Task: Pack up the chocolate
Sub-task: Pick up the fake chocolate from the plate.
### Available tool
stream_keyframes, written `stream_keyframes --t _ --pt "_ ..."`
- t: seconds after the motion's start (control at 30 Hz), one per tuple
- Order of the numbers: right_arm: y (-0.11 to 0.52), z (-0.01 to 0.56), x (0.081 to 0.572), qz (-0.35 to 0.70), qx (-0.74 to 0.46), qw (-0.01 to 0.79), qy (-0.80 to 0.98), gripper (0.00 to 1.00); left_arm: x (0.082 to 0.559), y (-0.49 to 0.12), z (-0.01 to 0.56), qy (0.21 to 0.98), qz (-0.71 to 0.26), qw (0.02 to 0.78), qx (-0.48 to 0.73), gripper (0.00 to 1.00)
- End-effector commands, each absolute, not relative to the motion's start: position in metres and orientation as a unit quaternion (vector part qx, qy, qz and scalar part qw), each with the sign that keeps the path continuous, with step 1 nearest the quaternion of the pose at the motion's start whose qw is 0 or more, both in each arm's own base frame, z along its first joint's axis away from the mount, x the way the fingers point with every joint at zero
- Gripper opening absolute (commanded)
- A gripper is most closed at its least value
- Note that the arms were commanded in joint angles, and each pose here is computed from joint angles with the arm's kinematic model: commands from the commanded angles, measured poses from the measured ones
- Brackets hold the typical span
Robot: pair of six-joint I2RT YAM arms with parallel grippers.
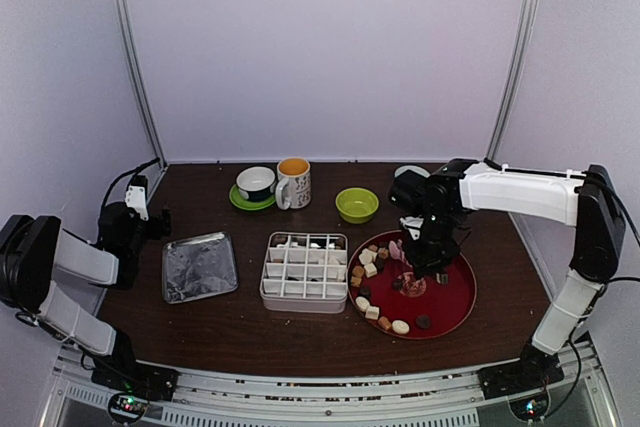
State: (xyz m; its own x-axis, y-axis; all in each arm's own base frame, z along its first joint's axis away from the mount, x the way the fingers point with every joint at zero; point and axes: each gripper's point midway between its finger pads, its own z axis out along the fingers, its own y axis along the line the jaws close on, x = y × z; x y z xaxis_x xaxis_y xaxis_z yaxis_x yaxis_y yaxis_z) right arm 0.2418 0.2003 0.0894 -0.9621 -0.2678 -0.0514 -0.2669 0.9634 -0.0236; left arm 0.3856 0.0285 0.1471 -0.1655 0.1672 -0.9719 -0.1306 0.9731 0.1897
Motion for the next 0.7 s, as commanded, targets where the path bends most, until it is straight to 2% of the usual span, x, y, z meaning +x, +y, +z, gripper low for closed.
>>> stream_keyframes --t 0.0,0.37,0.67 --pt "0.204 0.123 0.243 0.028 -0.129 0.059 0.989 0.24 0.389 0.030 0.165 0.732 0.119 0.671 0.012 0.98" --pt "0.248 0.183 0.226 0.182 -0.160 0.092 0.966 0.24 0.389 0.030 0.165 0.732 0.118 0.671 0.012 0.98" --pt "0.326 0.204 0.218 0.258 -0.207 0.072 0.941 0.23 0.389 0.030 0.166 0.732 0.119 0.671 0.012 0.98"
